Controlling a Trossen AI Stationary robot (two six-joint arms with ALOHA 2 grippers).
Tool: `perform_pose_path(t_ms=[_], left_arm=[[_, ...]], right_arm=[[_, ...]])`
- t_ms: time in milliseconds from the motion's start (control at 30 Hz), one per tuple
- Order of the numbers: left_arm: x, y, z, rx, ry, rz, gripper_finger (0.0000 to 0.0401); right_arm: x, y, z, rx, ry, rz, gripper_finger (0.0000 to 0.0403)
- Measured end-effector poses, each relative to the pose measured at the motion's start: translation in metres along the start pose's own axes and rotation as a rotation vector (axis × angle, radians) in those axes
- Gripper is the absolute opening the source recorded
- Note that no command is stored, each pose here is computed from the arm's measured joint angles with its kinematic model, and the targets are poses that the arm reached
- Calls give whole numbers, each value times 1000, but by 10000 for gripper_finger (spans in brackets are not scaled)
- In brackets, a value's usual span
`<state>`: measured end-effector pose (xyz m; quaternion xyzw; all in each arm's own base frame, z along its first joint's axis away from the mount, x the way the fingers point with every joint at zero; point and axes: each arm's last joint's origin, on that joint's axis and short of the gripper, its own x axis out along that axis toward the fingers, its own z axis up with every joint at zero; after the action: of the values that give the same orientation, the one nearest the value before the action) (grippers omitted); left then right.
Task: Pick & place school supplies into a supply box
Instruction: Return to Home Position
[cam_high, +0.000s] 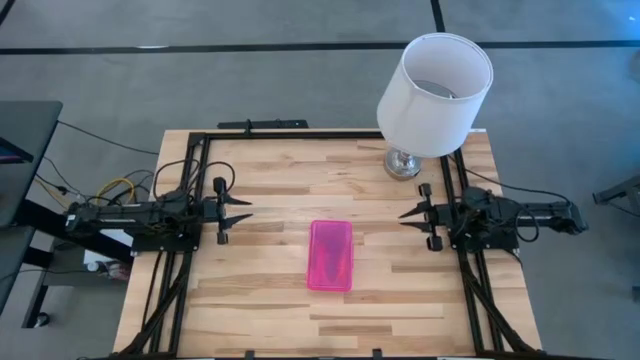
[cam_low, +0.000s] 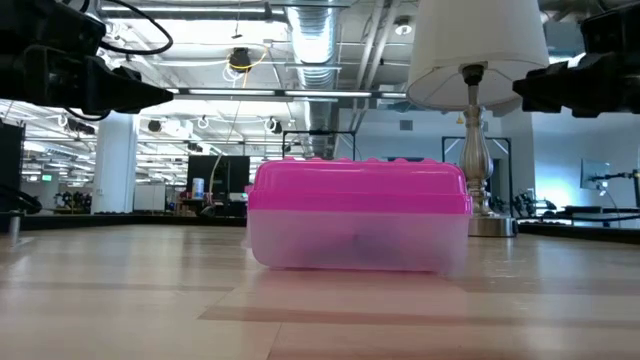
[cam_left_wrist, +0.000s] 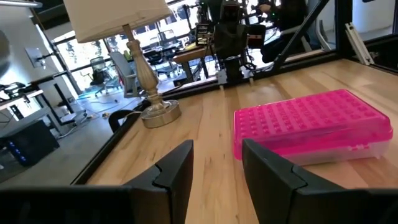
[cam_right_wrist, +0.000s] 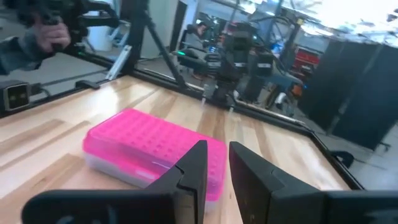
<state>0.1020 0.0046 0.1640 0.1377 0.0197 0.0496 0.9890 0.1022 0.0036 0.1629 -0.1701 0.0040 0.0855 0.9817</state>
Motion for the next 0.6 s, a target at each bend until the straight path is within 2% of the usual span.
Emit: perform_pose_path(t_ms=[100,267,600], left_arm=[[0,0,0,1,0,0,132],[0,0,0,1,-1,3,132],[-1,1,1,2,-14,13,132]], right_arm=[[0,3,1,-40,-10,12,63],[-5,2,6,-79,-38,-103,63],[-4,4,5,-62,-15,-77,63]])
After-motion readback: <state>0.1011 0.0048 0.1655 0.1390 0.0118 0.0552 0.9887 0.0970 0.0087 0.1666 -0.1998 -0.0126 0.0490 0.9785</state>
